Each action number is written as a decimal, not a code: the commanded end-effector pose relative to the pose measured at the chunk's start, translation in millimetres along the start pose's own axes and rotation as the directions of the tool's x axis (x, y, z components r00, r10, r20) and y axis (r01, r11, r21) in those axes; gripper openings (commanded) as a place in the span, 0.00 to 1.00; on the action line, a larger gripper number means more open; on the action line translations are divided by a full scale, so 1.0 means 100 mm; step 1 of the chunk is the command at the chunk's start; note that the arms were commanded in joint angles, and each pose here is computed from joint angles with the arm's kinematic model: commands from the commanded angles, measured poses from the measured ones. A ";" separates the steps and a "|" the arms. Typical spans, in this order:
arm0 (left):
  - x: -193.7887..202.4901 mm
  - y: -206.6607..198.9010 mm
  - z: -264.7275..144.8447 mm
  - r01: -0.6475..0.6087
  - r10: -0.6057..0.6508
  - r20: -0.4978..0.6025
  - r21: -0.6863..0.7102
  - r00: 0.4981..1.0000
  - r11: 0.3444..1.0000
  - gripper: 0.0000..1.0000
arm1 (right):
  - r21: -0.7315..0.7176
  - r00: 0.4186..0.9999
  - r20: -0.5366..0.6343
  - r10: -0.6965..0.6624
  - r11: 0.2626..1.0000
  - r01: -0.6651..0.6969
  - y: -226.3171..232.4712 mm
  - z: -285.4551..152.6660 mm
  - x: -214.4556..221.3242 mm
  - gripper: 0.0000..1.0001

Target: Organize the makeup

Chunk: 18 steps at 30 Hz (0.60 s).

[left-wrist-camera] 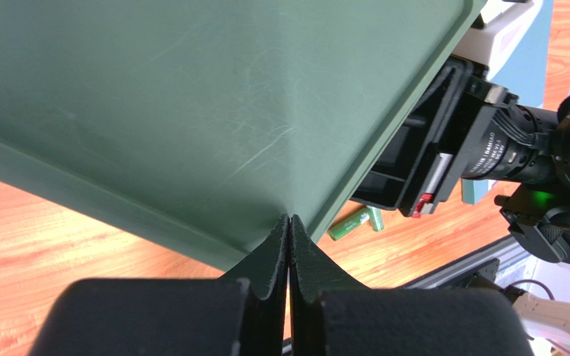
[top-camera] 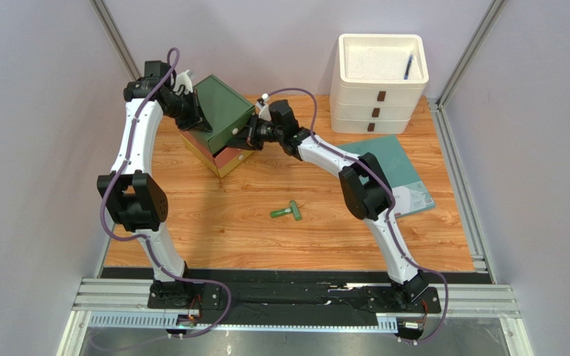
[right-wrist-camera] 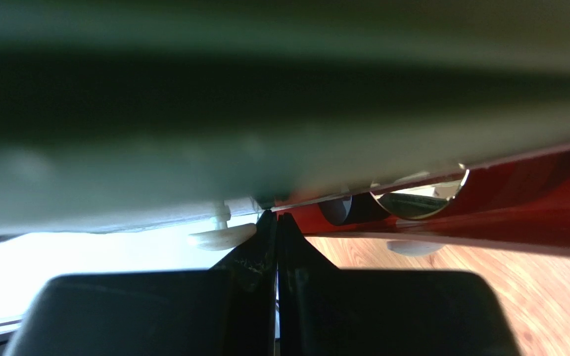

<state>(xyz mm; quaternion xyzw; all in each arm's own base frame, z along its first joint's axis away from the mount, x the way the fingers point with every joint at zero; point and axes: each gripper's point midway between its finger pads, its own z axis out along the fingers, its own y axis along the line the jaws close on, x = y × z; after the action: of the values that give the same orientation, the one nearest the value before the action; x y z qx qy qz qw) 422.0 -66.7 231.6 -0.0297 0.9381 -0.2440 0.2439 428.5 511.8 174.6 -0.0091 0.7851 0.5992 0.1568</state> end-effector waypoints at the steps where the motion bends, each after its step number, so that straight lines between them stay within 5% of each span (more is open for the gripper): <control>1: 0.53 0.50 0.23 0.021 -0.059 -0.225 -0.169 0.973 0.985 0.00 | 0.014 0.999 0.053 0.005 1.000 -0.005 0.02 0.14 -0.11 0.00; 18: 0.52 0.51 0.24 0.027 -0.066 -0.227 -0.170 0.972 0.985 0.00 | 0.029 0.994 0.015 -0.106 0.994 0.106 0.19 -0.38 0.19 0.00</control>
<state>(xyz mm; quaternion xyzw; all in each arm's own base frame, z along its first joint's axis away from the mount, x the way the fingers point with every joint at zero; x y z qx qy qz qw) 424.0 -64.0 231.8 -0.0282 0.9377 -0.2410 0.2488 404.0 488.7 159.1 -0.0115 0.8076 0.5681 0.1576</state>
